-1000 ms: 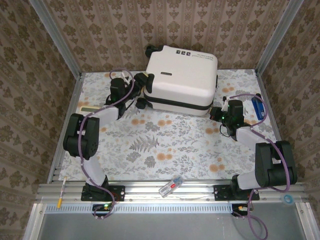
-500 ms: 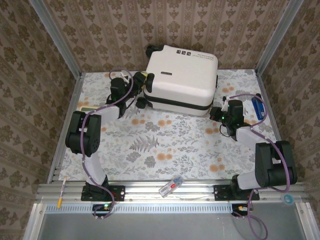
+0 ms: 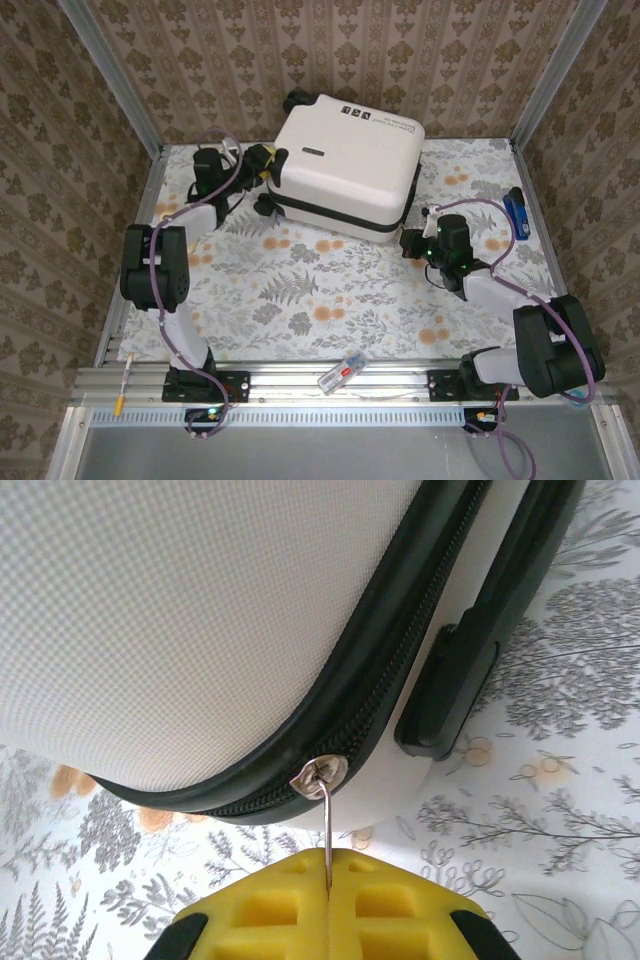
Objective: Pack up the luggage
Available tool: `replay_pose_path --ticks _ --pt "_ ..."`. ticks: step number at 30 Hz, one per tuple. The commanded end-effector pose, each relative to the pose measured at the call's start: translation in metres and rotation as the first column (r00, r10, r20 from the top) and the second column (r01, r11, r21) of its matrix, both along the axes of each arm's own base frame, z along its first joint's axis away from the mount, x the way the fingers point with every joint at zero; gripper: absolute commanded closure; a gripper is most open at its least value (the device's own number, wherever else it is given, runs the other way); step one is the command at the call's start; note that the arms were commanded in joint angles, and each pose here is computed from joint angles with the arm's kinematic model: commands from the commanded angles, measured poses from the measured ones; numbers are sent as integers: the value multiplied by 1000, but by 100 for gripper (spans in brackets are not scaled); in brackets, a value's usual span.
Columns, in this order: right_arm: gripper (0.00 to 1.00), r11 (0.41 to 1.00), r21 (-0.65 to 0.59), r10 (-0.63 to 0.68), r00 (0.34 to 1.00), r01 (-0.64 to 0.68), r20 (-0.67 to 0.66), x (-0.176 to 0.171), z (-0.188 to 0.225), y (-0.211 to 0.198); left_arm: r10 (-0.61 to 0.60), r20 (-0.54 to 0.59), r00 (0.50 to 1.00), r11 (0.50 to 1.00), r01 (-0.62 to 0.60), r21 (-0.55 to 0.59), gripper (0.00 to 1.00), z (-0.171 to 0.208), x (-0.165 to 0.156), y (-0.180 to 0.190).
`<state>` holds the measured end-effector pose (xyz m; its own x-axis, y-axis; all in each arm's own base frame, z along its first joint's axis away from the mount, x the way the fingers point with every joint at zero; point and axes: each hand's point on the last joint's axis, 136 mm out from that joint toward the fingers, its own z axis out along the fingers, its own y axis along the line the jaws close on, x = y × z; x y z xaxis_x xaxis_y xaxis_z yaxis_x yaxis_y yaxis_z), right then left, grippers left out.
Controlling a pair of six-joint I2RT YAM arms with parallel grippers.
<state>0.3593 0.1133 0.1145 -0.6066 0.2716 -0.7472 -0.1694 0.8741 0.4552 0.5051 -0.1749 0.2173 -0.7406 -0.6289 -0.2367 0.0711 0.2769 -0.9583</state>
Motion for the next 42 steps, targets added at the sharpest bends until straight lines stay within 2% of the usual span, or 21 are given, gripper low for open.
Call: replay_pose_path --ticks 1,4,8,11,20,27,34,42 --pt "100 1000 -7 3 982 -2 188 13 42 0 -127 64 990 980 115 161 88 6 -10 17" --pt "100 1000 -17 -10 981 13 192 15 40 -2 -185 78 980 961 164 222 88 14 -13 23" --pt "100 997 -26 -59 975 66 215 21 44 -10 -219 44 975 903 185 387 89 10 -18 33" --pt "100 988 -50 -132 967 146 217 27 44 -23 -227 24 974 873 192 448 91 6 -19 40" --pt "100 963 -13 -254 921 270 294 40 57 -45 -233 -54 971 831 227 507 95 -24 -18 55" --pt "100 968 56 -245 879 243 409 48 71 -48 -257 -84 963 801 261 539 97 -37 -12 59" --pt "100 924 78 -378 857 375 350 71 57 -73 -277 -127 953 755 297 584 98 -49 -4 65" --pt "100 919 129 -392 831 372 396 90 74 -80 -303 -132 944 745 321 585 100 -56 -8 64"
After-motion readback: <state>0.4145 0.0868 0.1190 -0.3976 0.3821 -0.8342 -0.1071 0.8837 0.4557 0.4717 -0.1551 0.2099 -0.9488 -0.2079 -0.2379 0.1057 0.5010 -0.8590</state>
